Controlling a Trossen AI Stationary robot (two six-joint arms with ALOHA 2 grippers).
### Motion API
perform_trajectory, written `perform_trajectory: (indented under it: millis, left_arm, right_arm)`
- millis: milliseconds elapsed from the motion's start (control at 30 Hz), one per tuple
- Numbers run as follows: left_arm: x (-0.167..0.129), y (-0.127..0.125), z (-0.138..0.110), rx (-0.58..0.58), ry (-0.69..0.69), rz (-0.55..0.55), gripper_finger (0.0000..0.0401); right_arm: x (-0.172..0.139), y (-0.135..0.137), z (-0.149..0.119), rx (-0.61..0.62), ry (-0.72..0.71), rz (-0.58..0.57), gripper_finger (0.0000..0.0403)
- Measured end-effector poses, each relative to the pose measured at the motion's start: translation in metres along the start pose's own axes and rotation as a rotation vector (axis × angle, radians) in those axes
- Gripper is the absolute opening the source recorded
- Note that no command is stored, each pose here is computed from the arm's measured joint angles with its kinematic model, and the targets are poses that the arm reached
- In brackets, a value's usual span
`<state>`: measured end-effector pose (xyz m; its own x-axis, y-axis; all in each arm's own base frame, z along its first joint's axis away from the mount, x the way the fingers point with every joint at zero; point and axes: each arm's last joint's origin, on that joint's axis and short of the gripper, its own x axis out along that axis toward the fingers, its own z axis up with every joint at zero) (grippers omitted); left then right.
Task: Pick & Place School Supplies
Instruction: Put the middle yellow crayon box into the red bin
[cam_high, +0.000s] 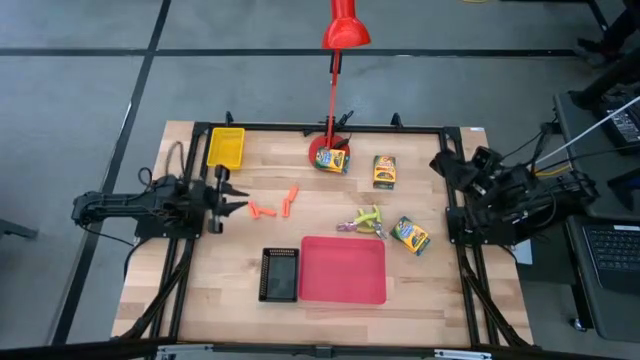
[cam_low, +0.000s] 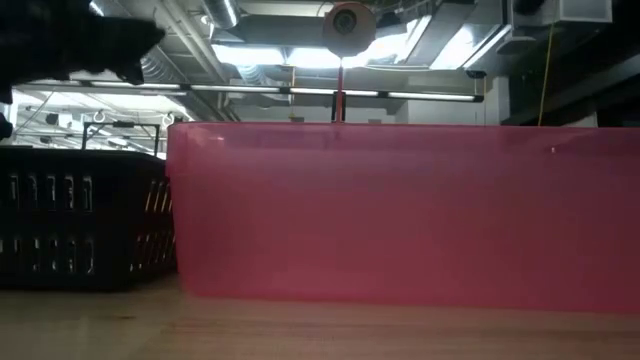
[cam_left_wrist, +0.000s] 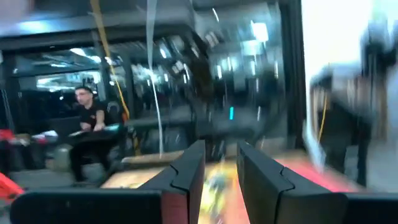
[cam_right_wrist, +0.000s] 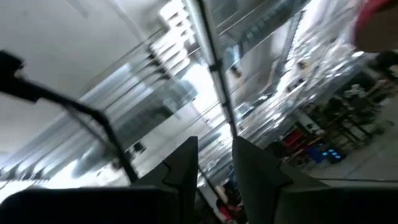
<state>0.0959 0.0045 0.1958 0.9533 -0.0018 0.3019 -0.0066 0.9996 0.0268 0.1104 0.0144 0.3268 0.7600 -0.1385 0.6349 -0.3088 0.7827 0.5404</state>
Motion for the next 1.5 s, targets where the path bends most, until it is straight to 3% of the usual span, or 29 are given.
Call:
perform_trajectory:
  millis: [133, 333, 400, 567, 767, 833, 933, 1100, 1200, 1500]
  left_arm:
    - [-0.002, 0.004, 0.018, -0.216, -0.195, 0.103, 0.0088]
    - [-0.012, 0.012, 0.041, -0.718, -0.575, 0.273, 0.0088]
    - [-0.014, 0.013, 0.043, -0.732, -0.612, 0.31, 0.0088]
    - [-0.015, 0.018, 0.039, -0.654, -0.608, 0.535, 0.0088]
    - [-0.017, 0.02, 0.038, -0.633, -0.619, 0.655, 0.0088]
    - [-0.017, 0.02, 0.039, -0.686, -0.641, 0.633, 0.0088]
    - [-0.015, 0.018, 0.039, -0.73, -0.629, 0.506, 0.0088]
    - [-0.012, 0.009, 0.044, -0.712, -0.573, 0.161, 0.0088]
    - [-0.013, 0.006, 0.049, -0.7, -0.577, 0.02, 0.0088]
    - [-0.005, 0.006, 0.051, -0.744, -0.536, 0.015, 0.0088]
  right_arm:
    - [0.025, 0.014, 0.005, -0.041, 0.03, 0.078, 0.0104]
    - [0.05, 0.035, 0.02, -0.021, 0.054, 0.15, 0.0104]
    - [0.055, 0.041, 0.028, -0.052, 0.061, 0.146, 0.0104]
    - [0.064, 0.053, 0.043, -0.081, 0.086, 0.148, 0.0104]
    - [0.067, 0.055, 0.046, -0.102, 0.134, 0.13, 0.0104]
    - [0.067, 0.053, 0.044, -0.114, 0.146, 0.095, 0.0104]
    - [0.066, 0.05, 0.041, -0.124, 0.168, 0.048, 0.0104]
    - [0.066, 0.05, 0.04, -0.128, 0.178, 0.04, 0.0104]
    - [0.066, 0.05, 0.04, -0.138, 0.178, 0.041, 0.0104]
    - [0.065, 0.049, 0.042, -0.201, 0.147, 0.004, 0.0104]
